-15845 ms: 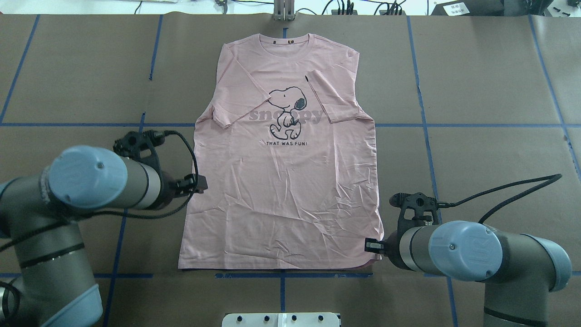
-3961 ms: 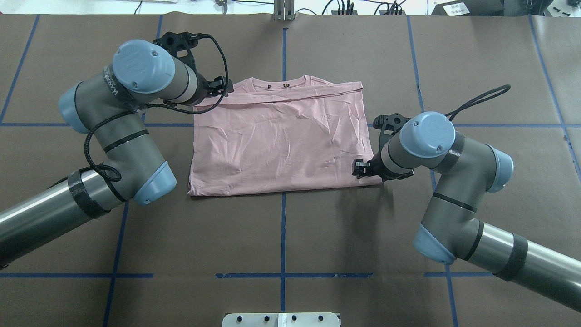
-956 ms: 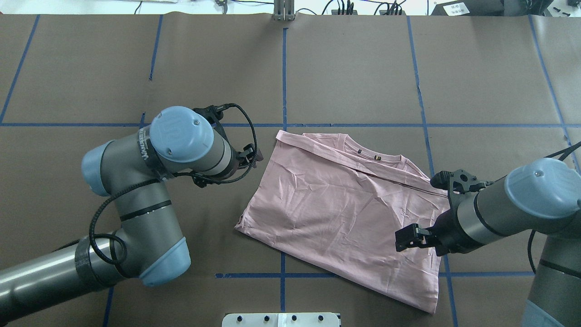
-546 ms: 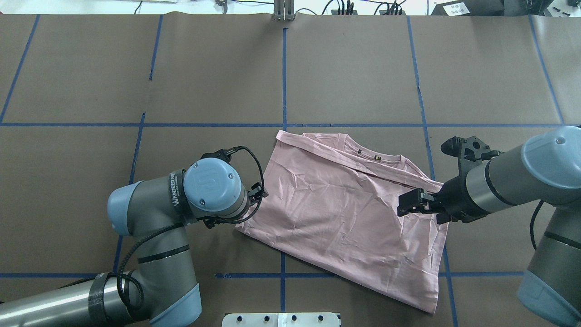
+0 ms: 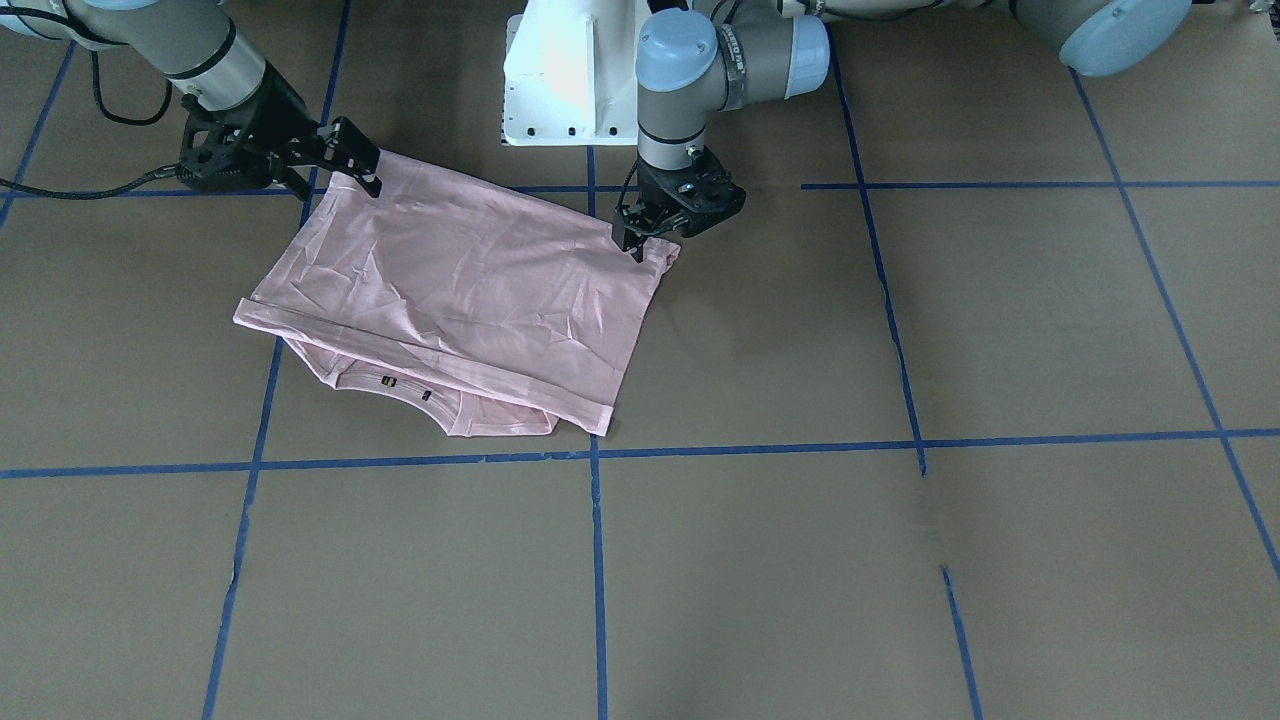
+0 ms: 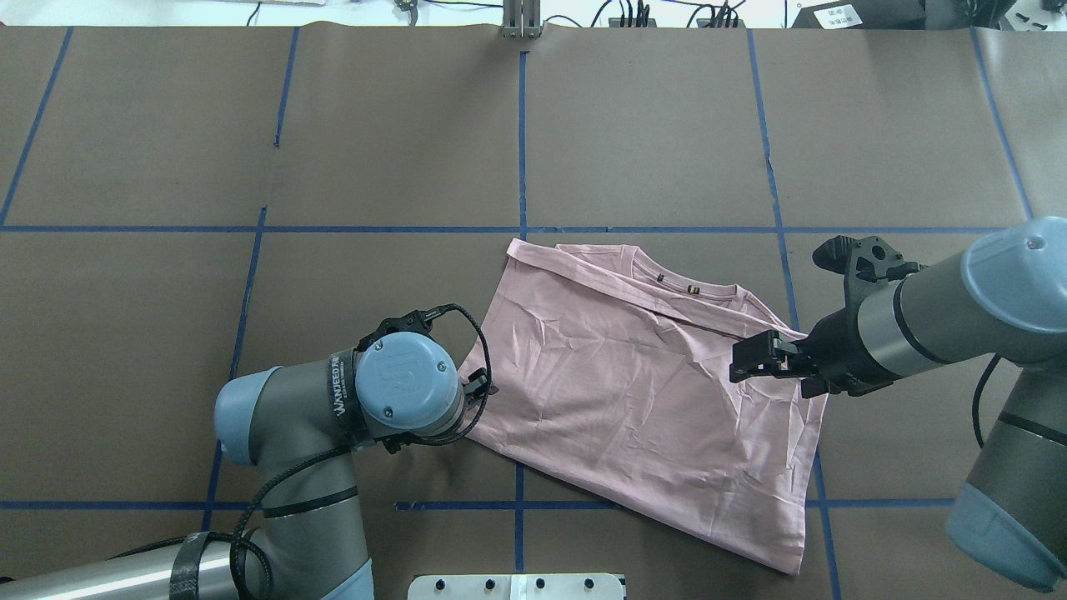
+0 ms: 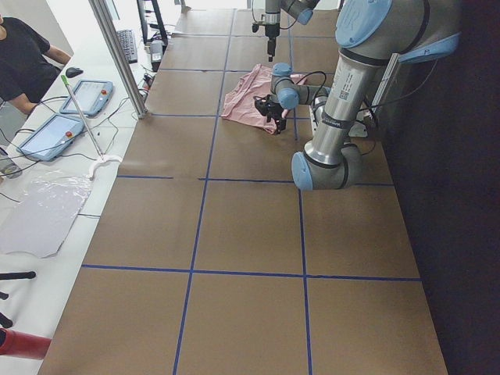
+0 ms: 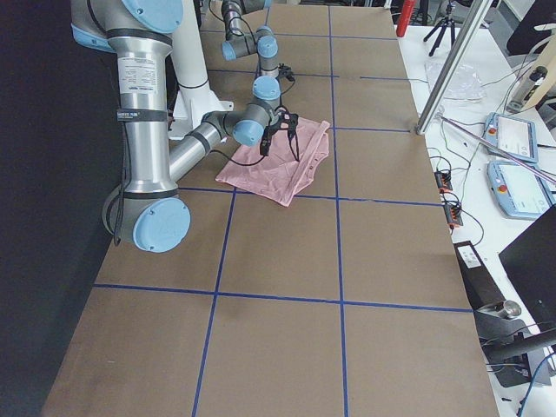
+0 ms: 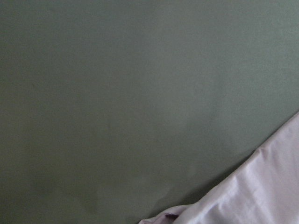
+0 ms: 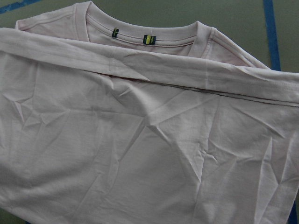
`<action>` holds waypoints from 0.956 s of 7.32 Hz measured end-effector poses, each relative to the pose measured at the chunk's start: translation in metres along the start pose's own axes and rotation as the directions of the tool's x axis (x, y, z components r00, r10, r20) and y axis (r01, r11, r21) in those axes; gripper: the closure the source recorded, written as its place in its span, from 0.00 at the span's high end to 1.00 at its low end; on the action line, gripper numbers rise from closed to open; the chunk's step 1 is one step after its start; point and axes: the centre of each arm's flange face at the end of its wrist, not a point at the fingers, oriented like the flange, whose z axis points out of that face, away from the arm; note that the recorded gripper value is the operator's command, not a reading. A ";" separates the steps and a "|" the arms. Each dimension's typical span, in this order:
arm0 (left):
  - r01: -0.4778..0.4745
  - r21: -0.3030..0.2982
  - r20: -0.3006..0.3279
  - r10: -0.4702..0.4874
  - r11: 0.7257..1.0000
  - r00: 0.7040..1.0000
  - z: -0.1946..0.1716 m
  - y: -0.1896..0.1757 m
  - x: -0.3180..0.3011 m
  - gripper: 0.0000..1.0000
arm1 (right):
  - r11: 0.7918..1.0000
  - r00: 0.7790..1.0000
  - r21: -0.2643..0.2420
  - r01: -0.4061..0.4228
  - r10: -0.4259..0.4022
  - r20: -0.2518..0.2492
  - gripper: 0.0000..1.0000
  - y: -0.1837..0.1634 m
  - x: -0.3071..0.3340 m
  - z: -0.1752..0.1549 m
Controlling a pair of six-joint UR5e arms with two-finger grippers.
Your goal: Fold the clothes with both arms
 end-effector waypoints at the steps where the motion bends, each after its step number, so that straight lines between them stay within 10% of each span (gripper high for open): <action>1: 0.000 0.000 0.003 0.000 1.000 1.000 0.001 0.001 -0.001 0.97 | 1.000 1.000 0.001 0.000 0.000 0.001 1.00 0.000 0.000 0.000; 4: 0.001 0.010 0.004 -0.001 1.000 1.000 0.002 0.000 0.000 0.77 | 1.000 1.000 0.001 0.000 0.000 0.002 1.00 -0.001 -0.001 -0.001; 7: 0.002 0.022 0.003 -0.002 1.000 1.000 0.003 -0.001 0.000 0.27 | 1.000 1.000 0.001 -0.002 0.002 0.000 1.00 -0.001 0.000 0.000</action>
